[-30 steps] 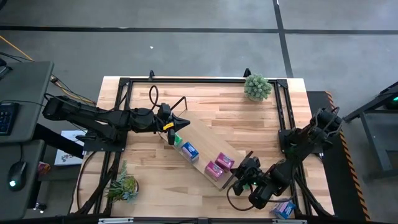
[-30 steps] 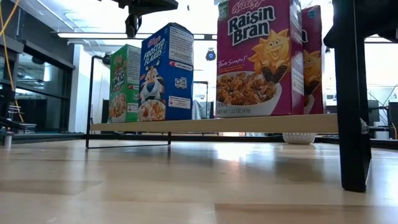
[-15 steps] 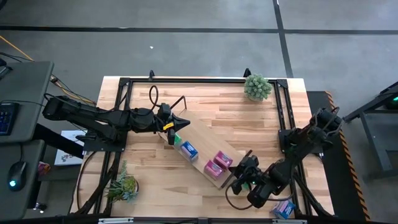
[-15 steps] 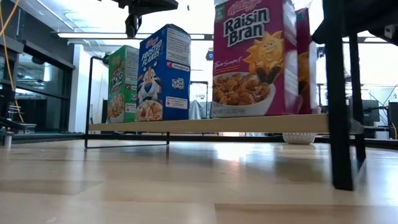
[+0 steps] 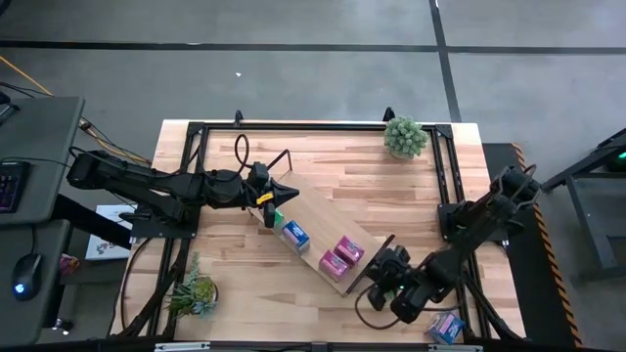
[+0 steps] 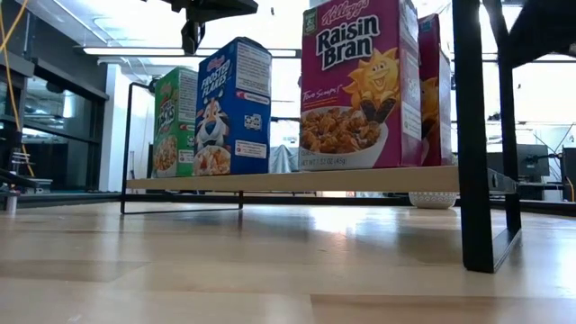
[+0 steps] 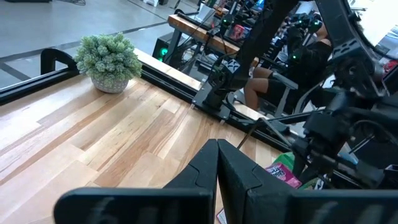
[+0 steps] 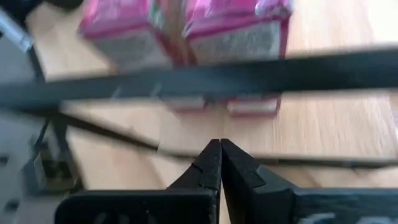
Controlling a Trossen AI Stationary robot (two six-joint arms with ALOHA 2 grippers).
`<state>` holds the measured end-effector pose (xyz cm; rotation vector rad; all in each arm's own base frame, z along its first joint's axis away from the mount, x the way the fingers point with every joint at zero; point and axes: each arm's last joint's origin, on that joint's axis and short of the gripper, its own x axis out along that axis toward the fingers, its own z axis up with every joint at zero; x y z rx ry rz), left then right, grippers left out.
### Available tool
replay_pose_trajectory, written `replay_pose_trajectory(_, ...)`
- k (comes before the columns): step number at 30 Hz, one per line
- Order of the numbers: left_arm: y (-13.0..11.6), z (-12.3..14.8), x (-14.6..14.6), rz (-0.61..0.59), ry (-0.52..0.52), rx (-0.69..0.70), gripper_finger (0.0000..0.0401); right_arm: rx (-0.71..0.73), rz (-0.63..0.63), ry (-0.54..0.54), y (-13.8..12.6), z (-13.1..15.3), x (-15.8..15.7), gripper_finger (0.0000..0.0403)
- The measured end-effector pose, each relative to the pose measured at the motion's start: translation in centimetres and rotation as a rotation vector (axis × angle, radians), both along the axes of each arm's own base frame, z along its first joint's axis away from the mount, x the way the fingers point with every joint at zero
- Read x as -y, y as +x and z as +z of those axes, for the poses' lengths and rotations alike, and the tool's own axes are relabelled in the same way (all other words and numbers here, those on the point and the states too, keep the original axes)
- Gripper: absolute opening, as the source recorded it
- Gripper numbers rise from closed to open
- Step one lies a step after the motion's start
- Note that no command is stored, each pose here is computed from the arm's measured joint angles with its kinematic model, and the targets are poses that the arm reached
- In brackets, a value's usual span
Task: Stack cereal on shelf
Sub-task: Put the green cereal box on the shelf aligned with the other green cereal box
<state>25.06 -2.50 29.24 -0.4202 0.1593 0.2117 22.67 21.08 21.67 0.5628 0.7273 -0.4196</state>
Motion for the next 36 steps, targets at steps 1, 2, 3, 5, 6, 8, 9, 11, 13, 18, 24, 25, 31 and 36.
replay_pose_trajectory(1,0.0,0.0,0.0,0.0,0.0,0.0,0.0,-0.013,0.021,0.015,-0.3,0.4,0.0,0.0)
replay_pose_trajectory(2,0.0,0.0,0.0,0.0,0.0,0.0,0.0,-0.03,0.043,0.033,-0.8,0.8,0.0,0.0)
replay_pose_trajectory(3,0.0,0.0,0.0,0.0,0.0,0.0,0.0,-0.046,0.065,0.051,-1.3,1.3,0.0,0.0)
replay_pose_trajectory(5,0.0,0.0,0.0,0.0,0.0,0.0,0.0,-0.069,0.111,0.093,-2.4,2.3,0.1,0.0)
replay_pose_trajectory(6,0.0,0.0,0.0,-0.001,0.0,0.0,0.0,-0.078,0.135,0.113,-3.1,2.9,0.2,0.0)
replay_pose_trajectory(8,0.0,0.0,0.0,-0.001,-0.001,0.001,0.0,-0.078,0.173,0.155,-4.3,4.3,0.5,0.0)
replay_pose_trajectory(9,0.0,0.0,0.0,-0.001,0.0,0.001,0.0,-0.071,0.188,0.177,-4.9,5.0,0.7,0.0)
replay_pose_trajectory(11,0.0,0.0,0.0,-0.001,-0.001,0.001,0.0,-0.048,0.214,0.214,-6.2,6.5,1.4,0.0)
replay_pose_trajectory(13,0.0,0.0,0.0,-0.001,-0.001,0.001,0.0,0.0,0.22,0.241,-7.2,8.0,2.3,0.0)
replay_pose_trajectory(18,0.0,0.0,0.0,-0.001,-0.001,0.001,0.0,0.212,0.116,0.183,-8.2,10.9,5.4,0.0)
replay_pose_trajectory(24,0.0,0.0,0.0,0.0,-0.003,0.001,0.0,0.364,0.015,-0.012,-8.3,13.1,9.2,0.0)
replay_pose_trajectory(25,0.0,0.0,0.0,0.0,-0.003,0.001,0.0,0.367,0.015,-0.039,-8.3,13.3,9.7,0.0)
replay_pose_trajectory(31,0.0,0.0,0.0,0.006,-0.027,0.005,0.0,0.31,0.076,-0.077,-7.6,13.7,12.1,0.0039)
replay_pose_trajectory(36,0.0,0.0,-0.1,0.014,-0.053,0.014,0.0,0.357,0.184,0.02,-6.1,14.6,12.9,0.0146)
